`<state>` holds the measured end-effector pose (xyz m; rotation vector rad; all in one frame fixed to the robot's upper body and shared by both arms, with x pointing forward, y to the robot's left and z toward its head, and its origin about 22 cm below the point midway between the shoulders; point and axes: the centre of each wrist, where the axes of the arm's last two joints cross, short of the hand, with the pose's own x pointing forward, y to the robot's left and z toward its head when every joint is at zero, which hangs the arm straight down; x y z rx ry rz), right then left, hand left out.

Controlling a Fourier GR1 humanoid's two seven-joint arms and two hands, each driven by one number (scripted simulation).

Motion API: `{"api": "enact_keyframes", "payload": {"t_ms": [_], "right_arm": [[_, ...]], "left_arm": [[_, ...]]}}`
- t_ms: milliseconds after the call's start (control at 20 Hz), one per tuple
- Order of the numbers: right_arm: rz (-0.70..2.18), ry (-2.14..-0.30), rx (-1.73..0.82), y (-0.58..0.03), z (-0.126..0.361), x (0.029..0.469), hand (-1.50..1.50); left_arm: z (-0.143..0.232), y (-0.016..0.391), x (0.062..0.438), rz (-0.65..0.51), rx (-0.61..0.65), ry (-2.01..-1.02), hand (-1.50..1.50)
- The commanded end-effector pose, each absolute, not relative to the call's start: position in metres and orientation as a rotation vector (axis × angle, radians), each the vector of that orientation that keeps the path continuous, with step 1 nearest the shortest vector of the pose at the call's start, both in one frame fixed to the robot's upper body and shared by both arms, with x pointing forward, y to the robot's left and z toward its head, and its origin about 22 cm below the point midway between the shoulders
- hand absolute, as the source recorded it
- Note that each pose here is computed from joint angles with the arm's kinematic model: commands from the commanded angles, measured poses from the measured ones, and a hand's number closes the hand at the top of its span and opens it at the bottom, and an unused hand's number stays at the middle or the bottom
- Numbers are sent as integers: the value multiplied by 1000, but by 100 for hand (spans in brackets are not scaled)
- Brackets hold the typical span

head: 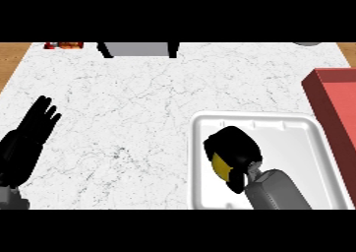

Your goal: Pick the lemon from the tray and place it in the cardboard box

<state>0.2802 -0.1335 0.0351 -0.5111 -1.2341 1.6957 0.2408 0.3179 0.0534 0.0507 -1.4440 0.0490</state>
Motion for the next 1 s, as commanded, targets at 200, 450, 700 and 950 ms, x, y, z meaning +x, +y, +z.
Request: {"api": "enact_keyframes", "payload": {"t_ms": [200, 450, 700, 950], "right_arm": [[922, -794, -853, -226, 38, 328, 150], [765, -750, -1037, -215, 79, 376, 150], [741, -881, -1172, -203, 110, 386, 150], [649, -1013, -1359, -174, 191, 379, 150]], "left_arm": [[54, 321, 239, 58, 63, -1458, 0], [61, 322, 257, 35, 42, -1459, 0], [54, 322, 255, 49, 44, -1440, 0], [50, 326, 256, 50, 75, -1455, 0]]}}
